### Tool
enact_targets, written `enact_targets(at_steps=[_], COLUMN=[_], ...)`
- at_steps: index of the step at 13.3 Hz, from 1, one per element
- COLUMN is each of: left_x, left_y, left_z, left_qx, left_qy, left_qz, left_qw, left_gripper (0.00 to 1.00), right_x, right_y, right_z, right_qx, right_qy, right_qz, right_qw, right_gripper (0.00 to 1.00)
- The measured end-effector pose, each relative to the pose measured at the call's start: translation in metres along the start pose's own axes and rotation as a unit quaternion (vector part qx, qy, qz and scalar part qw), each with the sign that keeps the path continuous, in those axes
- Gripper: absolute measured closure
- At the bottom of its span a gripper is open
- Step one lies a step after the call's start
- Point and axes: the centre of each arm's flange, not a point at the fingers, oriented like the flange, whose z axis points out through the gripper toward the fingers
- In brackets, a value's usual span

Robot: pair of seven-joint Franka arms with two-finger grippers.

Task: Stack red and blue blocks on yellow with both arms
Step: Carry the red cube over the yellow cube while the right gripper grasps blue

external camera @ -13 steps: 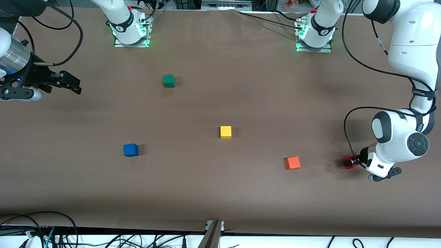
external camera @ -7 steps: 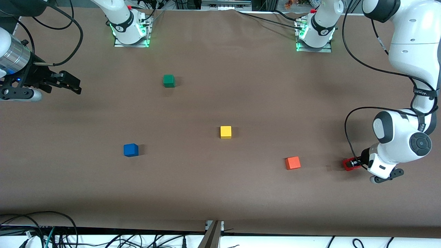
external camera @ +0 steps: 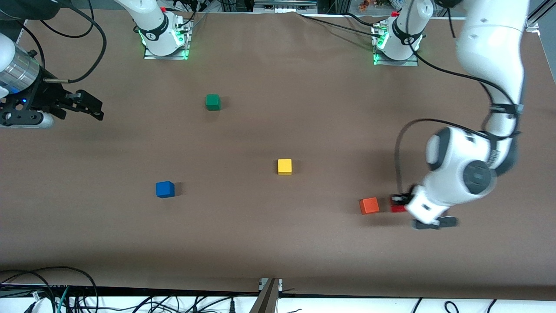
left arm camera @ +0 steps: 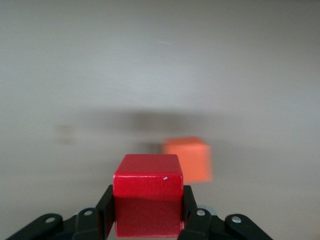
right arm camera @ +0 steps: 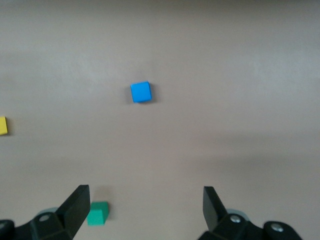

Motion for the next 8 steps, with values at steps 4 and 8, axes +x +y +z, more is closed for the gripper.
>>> enact_targets(at_steps=[4,8], left_x=[-0.062,-0.126], left_y=[0.144,0.241], left_z=[0.006,0.021], left_qx=[-0.003,0.003], left_qy=[-0.010,-0.019], left_qz=[0.035,0.037], left_qw=[0.999,0.999], left_gripper=[0.44,0.44], right_x=[0.025,0.046], right_y=[-0.016,-0.037], right_z=[0.061,0.152], right_qx=[-0.005,-0.002], right_qy=[-0.028,-0.083], right_qz=[-0.010,-0.033], right_qw=[1.000,0.996], right_gripper=[0.00,0.00])
